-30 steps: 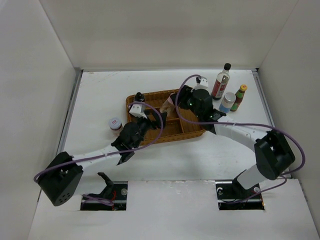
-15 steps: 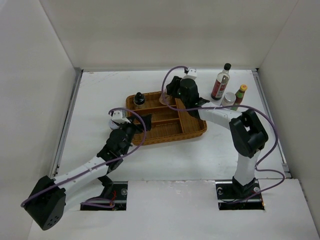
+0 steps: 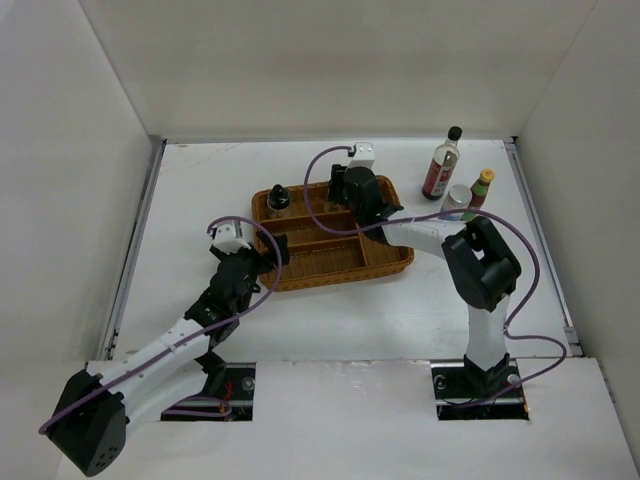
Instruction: Organize the condiment bottles
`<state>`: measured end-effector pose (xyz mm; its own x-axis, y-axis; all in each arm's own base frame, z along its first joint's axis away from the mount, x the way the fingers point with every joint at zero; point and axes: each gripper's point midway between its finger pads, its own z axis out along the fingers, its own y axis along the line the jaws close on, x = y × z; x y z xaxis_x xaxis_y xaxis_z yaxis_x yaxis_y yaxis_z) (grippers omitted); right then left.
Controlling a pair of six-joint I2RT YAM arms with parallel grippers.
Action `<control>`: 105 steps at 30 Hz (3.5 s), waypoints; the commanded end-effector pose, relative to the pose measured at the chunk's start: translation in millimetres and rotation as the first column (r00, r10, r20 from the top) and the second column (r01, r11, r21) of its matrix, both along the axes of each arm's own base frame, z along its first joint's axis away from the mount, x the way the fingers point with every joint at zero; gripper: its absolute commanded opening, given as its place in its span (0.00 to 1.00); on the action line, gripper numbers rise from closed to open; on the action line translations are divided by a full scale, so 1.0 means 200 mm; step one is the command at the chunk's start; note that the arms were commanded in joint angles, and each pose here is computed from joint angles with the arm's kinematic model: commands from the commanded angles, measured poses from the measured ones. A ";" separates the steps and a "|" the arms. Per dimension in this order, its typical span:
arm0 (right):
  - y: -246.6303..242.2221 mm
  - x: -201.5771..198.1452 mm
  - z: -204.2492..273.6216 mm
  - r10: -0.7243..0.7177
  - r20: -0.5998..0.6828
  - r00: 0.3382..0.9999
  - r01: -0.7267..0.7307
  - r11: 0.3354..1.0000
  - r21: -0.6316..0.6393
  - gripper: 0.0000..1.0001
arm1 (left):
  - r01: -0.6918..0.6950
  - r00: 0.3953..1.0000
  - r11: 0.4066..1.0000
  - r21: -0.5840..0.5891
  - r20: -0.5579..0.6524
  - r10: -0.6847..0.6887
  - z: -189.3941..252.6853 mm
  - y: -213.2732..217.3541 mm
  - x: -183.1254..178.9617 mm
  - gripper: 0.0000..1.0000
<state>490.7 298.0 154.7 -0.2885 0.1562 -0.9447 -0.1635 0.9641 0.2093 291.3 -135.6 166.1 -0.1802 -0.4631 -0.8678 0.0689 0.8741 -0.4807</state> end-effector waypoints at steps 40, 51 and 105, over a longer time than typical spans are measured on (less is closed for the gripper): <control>-0.43 -1.07 0.44 0.152 0.150 0.977 -0.200 0.897 0.394 1.00 | -0.415 0.830 0.823 0.388 -0.209 0.517 -0.19 0.59 0.19 1.00; -0.50 -1.14 0.37 0.122 0.194 0.973 -0.199 0.870 0.452 1.00 | -0.413 0.835 0.822 0.392 -0.196 0.514 -0.21 0.57 0.28 0.68; -0.55 -1.07 0.34 0.051 0.160 0.986 -0.116 0.897 0.426 0.84 | -0.087 0.981 0.943 0.320 -0.138 0.138 -0.18 -0.20 0.46 0.93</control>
